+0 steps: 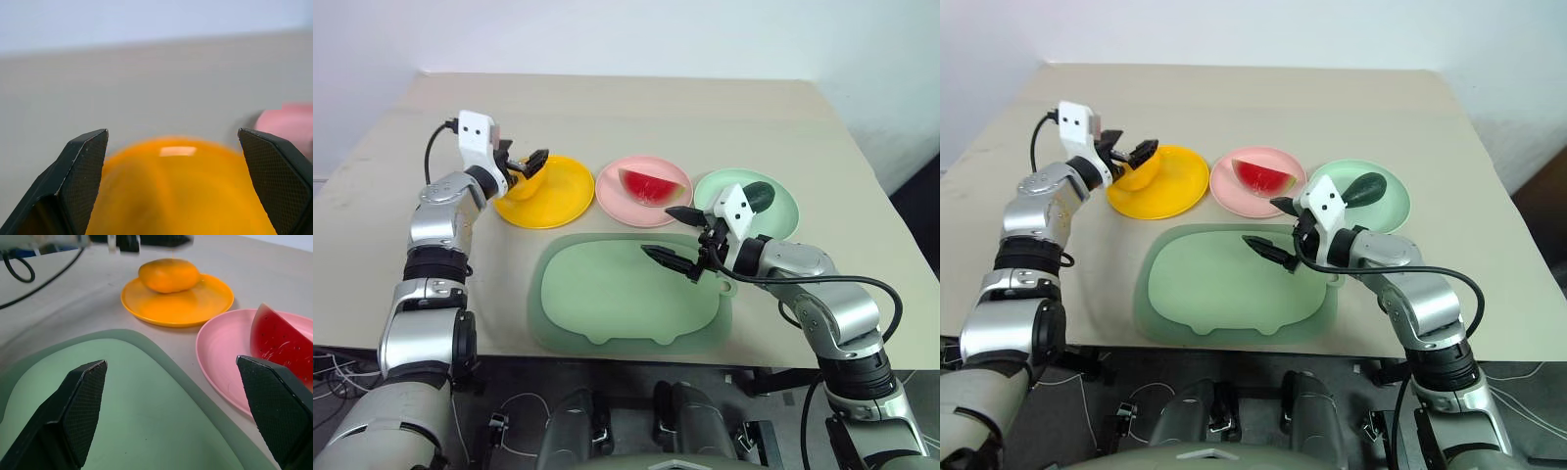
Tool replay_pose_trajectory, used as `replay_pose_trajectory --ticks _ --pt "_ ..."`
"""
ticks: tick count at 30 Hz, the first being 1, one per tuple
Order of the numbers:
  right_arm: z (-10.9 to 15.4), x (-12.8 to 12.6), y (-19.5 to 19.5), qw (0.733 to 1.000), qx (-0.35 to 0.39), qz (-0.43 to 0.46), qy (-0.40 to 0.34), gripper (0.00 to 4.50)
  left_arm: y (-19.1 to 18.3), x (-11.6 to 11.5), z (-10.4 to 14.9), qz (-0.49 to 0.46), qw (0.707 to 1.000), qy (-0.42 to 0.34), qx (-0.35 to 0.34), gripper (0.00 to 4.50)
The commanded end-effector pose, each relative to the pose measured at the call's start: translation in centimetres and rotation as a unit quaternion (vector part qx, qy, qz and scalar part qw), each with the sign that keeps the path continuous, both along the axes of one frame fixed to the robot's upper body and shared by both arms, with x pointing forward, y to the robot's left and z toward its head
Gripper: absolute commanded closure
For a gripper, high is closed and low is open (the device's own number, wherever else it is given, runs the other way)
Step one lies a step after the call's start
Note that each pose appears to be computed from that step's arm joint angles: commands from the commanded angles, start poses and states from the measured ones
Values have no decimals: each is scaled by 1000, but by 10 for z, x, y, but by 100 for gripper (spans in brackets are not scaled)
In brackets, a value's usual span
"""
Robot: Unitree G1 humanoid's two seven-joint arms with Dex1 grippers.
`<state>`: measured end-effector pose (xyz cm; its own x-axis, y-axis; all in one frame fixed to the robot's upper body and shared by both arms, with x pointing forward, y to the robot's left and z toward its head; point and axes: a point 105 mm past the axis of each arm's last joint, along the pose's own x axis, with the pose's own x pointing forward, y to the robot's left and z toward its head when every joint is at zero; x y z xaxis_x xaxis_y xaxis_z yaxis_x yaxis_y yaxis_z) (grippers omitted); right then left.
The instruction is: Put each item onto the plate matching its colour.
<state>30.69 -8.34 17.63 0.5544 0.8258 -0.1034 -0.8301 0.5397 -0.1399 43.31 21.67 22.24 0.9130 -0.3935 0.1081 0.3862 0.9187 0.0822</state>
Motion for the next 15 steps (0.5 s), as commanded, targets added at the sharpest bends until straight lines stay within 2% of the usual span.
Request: replay_pose_trajectory --ticks 1,8,11,15 --pt "16 -8 4 999 16 14 -27 0 -1 -36 27 -60 996 -60 6 3" --pt "21 -14 -9 998 57 10 -19 0 13 -103 13 -135 989 -55 17 3" --pt "20 -18 -17 998 66 11 -14 0 14 -126 -1 -157 986 -44 42 3" --pt "9 -22 -30 998 58 3 -1 0 12 -148 -18 -186 982 -11 42 3"
